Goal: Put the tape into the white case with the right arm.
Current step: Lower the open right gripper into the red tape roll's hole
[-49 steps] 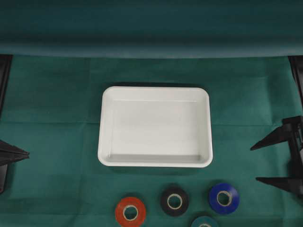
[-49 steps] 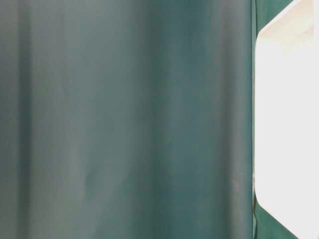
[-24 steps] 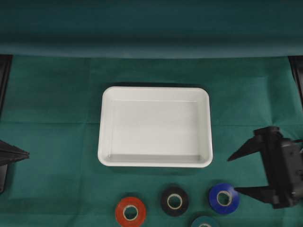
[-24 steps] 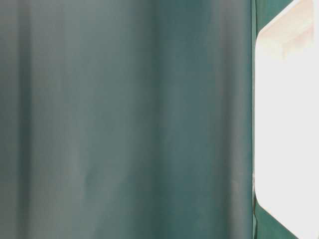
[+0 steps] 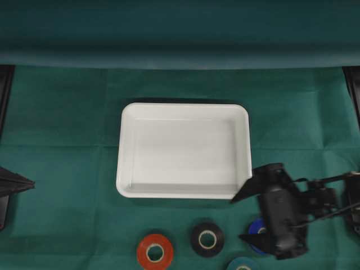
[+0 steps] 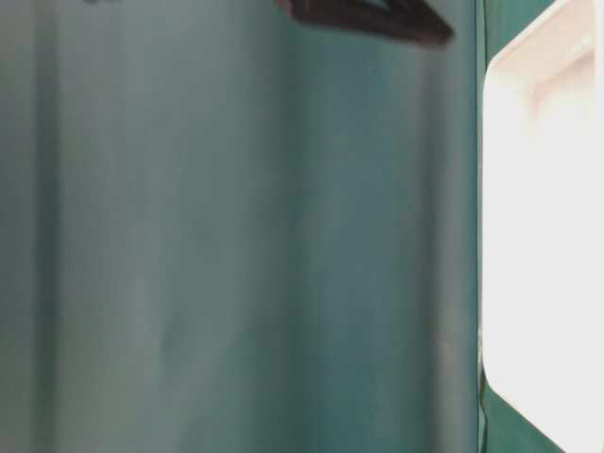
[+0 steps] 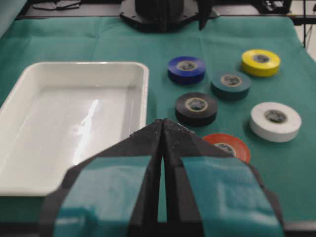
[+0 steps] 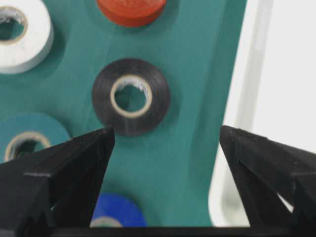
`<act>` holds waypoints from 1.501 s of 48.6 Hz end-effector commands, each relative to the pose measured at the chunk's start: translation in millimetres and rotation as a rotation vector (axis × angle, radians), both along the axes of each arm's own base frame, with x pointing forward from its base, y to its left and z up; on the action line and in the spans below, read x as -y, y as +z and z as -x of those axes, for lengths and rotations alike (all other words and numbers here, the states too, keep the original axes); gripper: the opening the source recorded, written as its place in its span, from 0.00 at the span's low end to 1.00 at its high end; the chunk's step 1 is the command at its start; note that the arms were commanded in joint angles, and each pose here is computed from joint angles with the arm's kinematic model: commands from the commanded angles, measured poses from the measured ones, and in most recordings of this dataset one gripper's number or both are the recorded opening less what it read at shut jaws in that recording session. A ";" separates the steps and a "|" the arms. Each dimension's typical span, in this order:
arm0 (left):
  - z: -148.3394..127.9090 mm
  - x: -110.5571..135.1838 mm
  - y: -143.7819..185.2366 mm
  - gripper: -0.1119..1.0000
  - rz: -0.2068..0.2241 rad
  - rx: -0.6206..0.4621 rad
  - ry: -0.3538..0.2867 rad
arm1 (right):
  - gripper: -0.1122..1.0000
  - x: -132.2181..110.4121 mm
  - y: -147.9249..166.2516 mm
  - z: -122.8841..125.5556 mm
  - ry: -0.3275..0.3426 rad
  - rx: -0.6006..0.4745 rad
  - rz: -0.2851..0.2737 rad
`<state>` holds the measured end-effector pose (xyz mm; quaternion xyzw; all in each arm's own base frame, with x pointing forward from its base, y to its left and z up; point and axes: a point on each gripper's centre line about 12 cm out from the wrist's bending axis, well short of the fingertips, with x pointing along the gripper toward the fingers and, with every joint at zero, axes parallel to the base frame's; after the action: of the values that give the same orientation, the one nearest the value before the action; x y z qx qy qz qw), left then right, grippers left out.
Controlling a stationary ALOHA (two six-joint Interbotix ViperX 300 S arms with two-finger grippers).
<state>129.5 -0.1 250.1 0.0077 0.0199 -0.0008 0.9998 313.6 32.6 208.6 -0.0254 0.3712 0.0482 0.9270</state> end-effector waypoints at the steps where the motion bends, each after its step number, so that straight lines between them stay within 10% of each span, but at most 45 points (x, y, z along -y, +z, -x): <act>1: -1.4 -0.4 4.2 0.10 0.002 0.009 0.003 | 0.81 -3.4 9.4 -20.9 0.001 0.030 -0.007; 35: -0.9 -0.4 2.2 0.10 0.003 0.008 0.003 | 0.81 -20.0 -8.1 -140.8 0.008 0.029 -0.007; 73: -0.4 0.4 4.5 0.10 0.003 0.015 -0.003 | 0.81 -33.4 -46.5 -166.7 0.031 -0.032 0.003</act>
<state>129.2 -0.1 247.9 0.0077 0.0215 -0.0008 0.9997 474.6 64.5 151.7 -0.0326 0.4025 0.0614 0.9128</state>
